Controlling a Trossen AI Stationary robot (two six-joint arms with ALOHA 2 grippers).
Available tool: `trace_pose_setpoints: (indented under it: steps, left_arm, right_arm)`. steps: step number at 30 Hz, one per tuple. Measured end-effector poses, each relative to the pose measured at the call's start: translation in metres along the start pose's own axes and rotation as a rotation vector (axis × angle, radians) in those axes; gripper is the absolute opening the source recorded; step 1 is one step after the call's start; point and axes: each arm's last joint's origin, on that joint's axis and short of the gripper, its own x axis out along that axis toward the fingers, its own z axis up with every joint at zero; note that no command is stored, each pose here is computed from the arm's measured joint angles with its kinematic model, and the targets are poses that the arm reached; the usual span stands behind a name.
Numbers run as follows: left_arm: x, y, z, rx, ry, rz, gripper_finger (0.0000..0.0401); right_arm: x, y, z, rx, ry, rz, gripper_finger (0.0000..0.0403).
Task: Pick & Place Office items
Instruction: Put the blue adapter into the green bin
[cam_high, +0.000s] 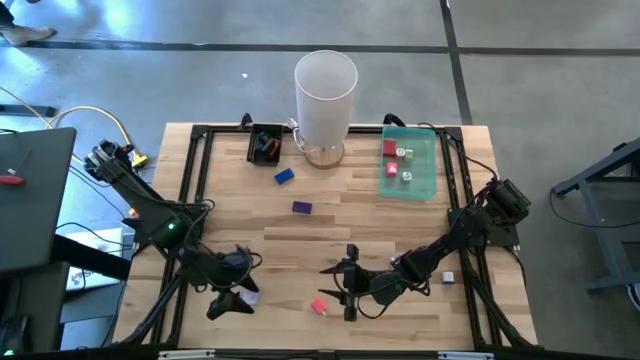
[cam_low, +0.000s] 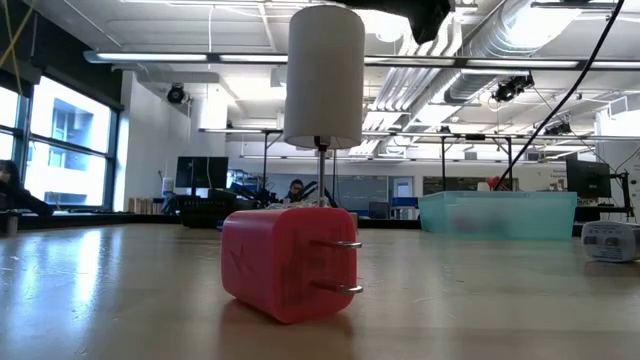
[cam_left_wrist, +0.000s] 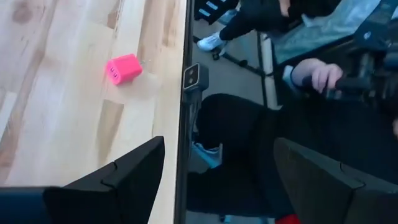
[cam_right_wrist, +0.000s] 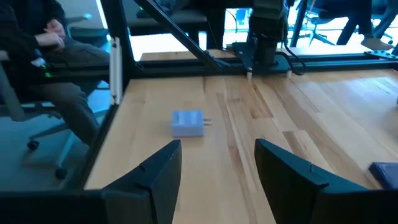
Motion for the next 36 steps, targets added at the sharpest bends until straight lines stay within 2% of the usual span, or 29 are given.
trace_pose_setpoints:
  steps: [3, 6, 13, 18, 23, 27, 32, 36]
  left_arm:
    - [0.003, -0.012, 0.008, 0.045, 0.011, 0.014, 0.0293]
    - [0.008, -0.023, 0.015, 0.089, 0.074, 0.096, 0.0293]
    - [0.027, -0.049, 0.028, 0.154, 0.247, 0.438, 0.0293]
    - [0.031, -0.047, 0.03, 0.038, 0.294, 0.658, 0.0293]
    - [0.028, -0.035, 0.024, -0.157, 0.301, 0.857, 0.0293]
    - [0.029, -0.034, 0.02, -0.22, 0.305, 0.889, 0.0293]
    - [0.03, -0.039, 0.016, -0.403, 0.183, 0.898, 0.0293]
    - [0.03, -0.041, 0.014, -0.498, 0.138, 0.907, 0.0293]
  right_arm:
    - [-0.001, 0.003, 0.001, 0.009, -0.015, 0.011, 0.0192]
    - [-0.002, 0.003, 0.002, 0.017, -0.026, 0.015, 0.0191]
    - [-0.002, 0.003, 0.002, 0.016, -0.024, 0.014, 0.0192]
    - [-0.003, 0.005, 0.002, 0.014, -0.023, 0.019, 0.0192]
    - [-0.003, 0.005, 0.001, 0.011, -0.021, 0.023, 0.0192]
    - [-0.003, 0.005, 0.001, 0.007, -0.017, 0.022, 0.0192]
    - [-0.003, 0.005, 0.001, 0.01, -0.016, 0.022, 0.0192]
    - [-0.003, 0.005, 0.001, 0.009, -0.016, 0.022, 0.0192]
